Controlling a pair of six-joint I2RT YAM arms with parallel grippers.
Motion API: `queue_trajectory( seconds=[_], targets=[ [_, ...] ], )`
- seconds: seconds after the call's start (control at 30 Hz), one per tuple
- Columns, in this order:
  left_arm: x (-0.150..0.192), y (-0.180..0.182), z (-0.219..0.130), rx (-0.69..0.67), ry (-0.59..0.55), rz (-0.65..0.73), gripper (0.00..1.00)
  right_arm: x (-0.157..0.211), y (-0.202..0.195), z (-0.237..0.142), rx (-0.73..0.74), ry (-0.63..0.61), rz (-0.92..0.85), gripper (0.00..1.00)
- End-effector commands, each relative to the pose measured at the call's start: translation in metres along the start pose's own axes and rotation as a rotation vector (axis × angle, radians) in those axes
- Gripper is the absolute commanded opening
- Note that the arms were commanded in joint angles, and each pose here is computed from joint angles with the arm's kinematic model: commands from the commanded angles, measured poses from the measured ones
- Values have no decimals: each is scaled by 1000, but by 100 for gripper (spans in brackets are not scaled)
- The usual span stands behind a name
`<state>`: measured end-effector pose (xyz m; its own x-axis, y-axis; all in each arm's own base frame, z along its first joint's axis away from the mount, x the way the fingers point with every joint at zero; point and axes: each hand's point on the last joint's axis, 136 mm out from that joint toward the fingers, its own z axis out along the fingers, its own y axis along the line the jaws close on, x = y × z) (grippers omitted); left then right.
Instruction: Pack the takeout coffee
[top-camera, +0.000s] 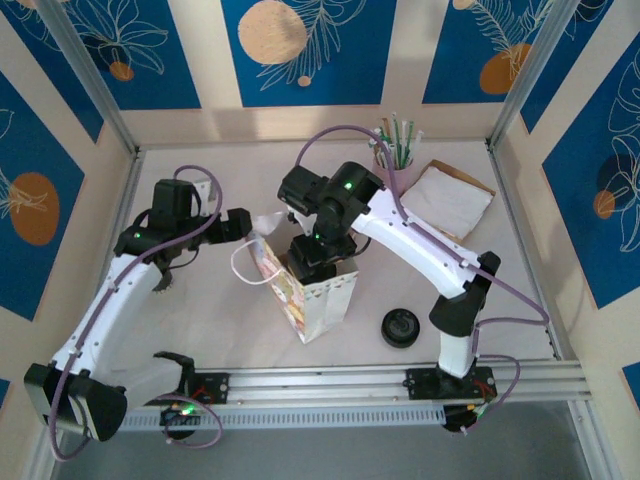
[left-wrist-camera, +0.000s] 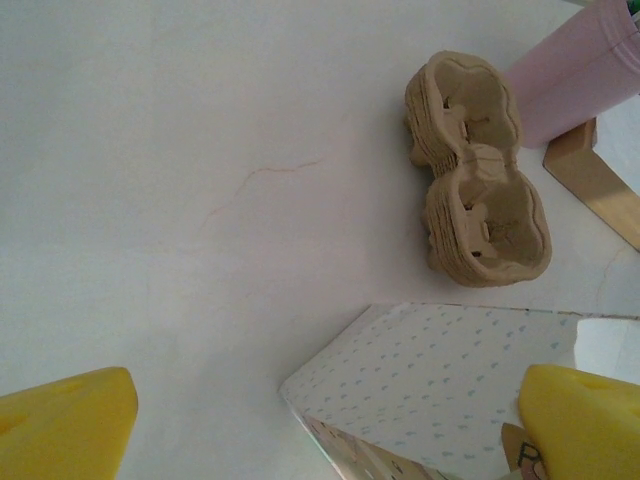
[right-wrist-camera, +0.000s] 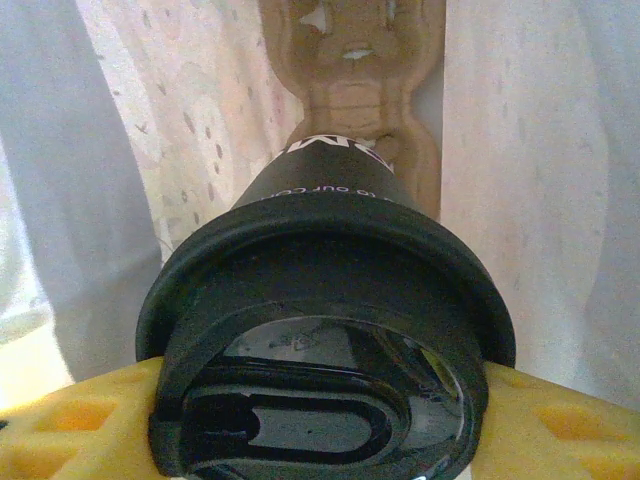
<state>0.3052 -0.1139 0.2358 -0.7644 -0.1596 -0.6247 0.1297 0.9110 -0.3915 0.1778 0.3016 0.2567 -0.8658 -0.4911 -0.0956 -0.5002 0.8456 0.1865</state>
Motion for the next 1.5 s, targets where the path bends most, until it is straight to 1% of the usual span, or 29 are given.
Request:
queue_trajectory(
  seconds=[0.0,0.07,0.13,0.37,0.4,0.47,0.6,0.67,0.73,0.8,0.87,0.93,1.0,1.07,1.17,1.27,1.47],
  targets=[
    [18,11,9,-18,64,-22,98,45,-12,-2,49,170,17,65],
    [14,6,5,-1,39,-20,98,49,-12,1,53,187,18,64],
    [4,-2,-4,36,-12,-14,99,51,-13,3,57,198,20,64],
    [-35,-42,-47,187,-178,25,100,50,-12,7,58,214,16,64],
    [-39,-43,-51,186,-192,26,100,50,-11,7,56,215,13,64],
    [-42,-37,-58,143,-216,16,100,50,-11,8,53,220,15,64],
    [-28,-4,-64,-7,-226,-40,99,52,-10,9,47,231,17,64],
    [-13,11,-68,-69,-214,-59,98,52,-10,10,45,236,16,64],
    [3,20,-71,-102,-190,-76,95,53,-9,11,41,242,14,64],
    [19,24,-71,-109,-149,-87,88,53,-9,13,42,248,14,64],
    [36,22,-66,-76,-88,-102,74,54,-10,15,46,259,16,64],
    [57,21,-58,-45,-13,-121,62,55,-11,17,53,270,17,64],
    [75,19,-53,-16,36,-142,52,56,-12,19,56,276,17,64],
    [90,17,-47,27,71,-174,44,57,-12,20,57,283,18,64],
    [106,7,-31,114,128,-222,40,59,-12,21,58,291,14,64],
    [118,-1,-13,169,177,-249,37,63,-11,23,61,304,10,64],
    [124,-15,12,190,212,-223,36,73,-16,30,82,349,13,64]
  ],
)
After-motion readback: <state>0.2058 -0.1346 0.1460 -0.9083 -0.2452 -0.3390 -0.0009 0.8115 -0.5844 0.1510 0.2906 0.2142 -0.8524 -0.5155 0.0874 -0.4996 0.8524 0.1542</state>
